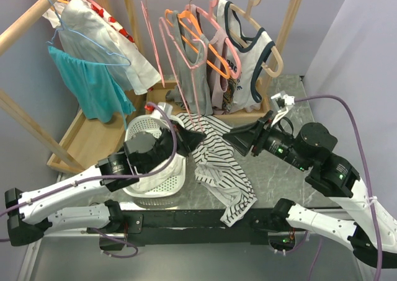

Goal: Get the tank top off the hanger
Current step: Place the hanger at the clothesline.

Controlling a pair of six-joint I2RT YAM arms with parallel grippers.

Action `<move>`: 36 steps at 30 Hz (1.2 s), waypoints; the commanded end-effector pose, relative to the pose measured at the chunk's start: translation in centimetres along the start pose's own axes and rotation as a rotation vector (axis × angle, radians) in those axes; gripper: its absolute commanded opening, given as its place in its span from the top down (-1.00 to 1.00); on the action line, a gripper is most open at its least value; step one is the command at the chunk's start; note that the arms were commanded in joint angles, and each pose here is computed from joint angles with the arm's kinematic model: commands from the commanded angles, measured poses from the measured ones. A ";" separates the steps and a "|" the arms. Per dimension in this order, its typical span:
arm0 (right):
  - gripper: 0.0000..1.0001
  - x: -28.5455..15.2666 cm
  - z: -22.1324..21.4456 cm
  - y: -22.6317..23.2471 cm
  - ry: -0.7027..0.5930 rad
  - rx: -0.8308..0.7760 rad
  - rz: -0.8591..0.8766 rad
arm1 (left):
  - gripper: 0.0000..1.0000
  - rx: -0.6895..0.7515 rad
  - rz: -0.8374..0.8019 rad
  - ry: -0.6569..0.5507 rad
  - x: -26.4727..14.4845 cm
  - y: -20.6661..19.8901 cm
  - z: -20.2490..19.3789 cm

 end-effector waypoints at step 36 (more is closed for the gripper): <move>-0.17 -0.5 -0.7 -2.3 -0.029 -0.058 -0.163 | 0.98 -0.118 -0.145 -0.110 1.0 3.3 10.0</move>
Point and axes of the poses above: each gripper's point midway between its finger pads, its own x axis out along the fingers, its own y axis along the line the jaws close on, z = x × y, the point moved 8 cm from there along -x, back along the fingers, and after that the axes turned 3 degrees about -x, right-handed, at the moved point
